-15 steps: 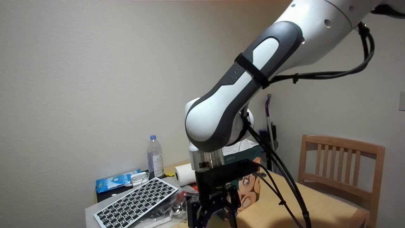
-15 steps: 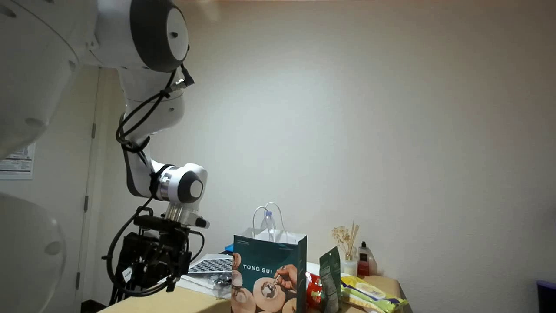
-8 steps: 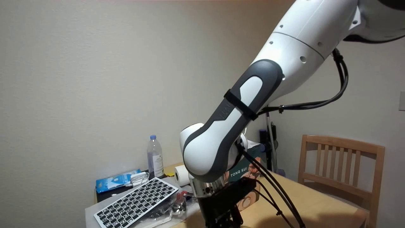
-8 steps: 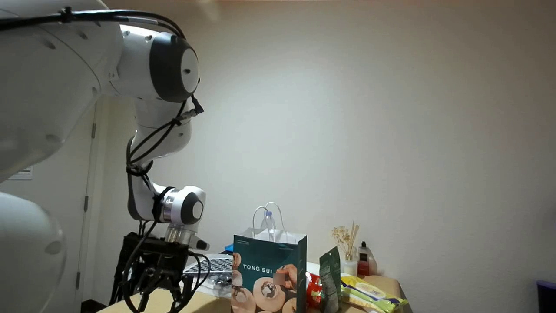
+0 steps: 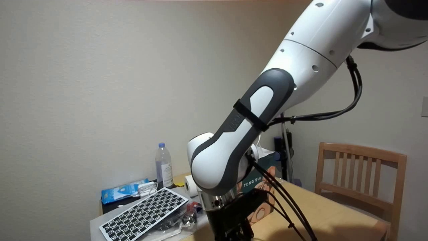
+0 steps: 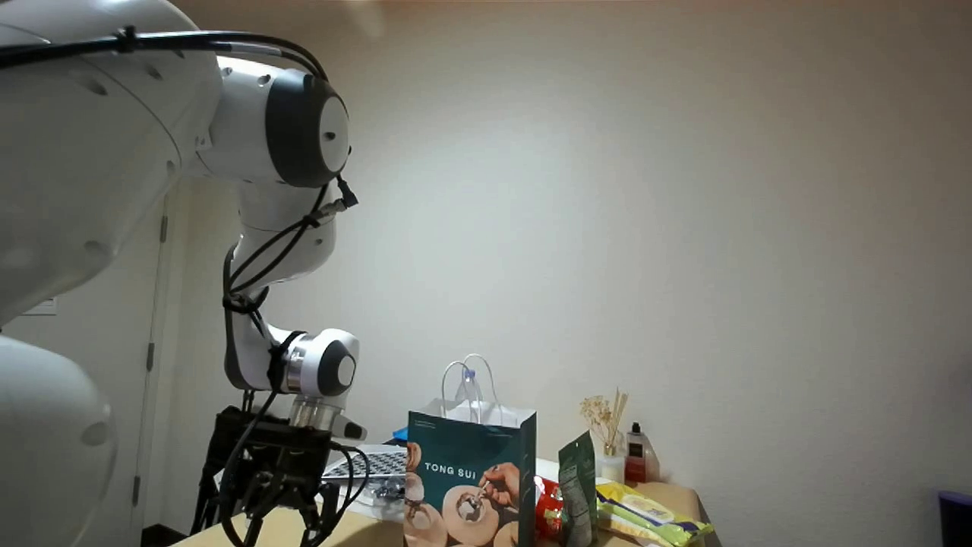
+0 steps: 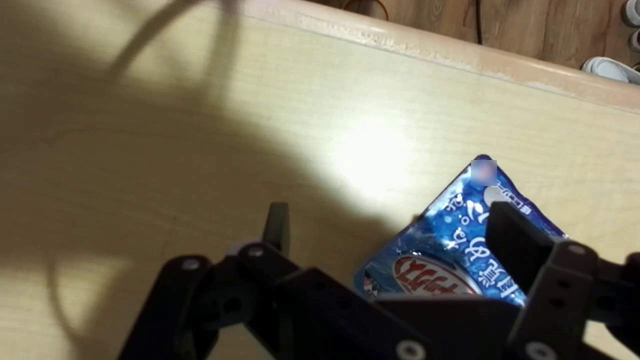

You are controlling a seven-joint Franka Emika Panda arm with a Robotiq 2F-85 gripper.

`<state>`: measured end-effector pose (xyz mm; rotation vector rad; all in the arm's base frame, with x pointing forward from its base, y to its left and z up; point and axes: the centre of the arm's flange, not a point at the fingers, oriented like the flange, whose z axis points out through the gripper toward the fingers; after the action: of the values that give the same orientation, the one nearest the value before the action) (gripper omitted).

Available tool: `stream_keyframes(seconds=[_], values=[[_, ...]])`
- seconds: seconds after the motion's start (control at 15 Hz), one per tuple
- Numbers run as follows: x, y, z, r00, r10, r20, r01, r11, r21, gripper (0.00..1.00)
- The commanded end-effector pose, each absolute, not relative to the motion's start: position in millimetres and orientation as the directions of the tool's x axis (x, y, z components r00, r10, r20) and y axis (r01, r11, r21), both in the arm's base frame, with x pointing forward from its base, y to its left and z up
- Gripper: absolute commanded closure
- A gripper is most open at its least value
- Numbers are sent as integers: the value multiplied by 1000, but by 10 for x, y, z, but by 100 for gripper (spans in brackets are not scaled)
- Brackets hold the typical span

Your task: Put the blue packet in the green bag

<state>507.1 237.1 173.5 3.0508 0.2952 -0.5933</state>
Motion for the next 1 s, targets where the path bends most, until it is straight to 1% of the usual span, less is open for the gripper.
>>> stream_keyframes(seconds=[0.0, 0.2, 0.33, 0.4, 0.73, 0.93], values=[[5371, 2599, 1724, 904, 262, -338, 292, -956, 41, 0], [5622, 2900, 1691, 881, 333, -336, 385, -917, 102, 0], [5684, 3106, 1609, 853, 364, -375, 439, -888, 138, 0], [5474, 2908, 1727, 879, 334, -341, 389, -915, 104, 0], [5512, 2961, 1670, 876, 337, -344, 393, -913, 107, 0], [5616, 2900, 1487, 842, 394, -368, 449, -891, 75, 0]])
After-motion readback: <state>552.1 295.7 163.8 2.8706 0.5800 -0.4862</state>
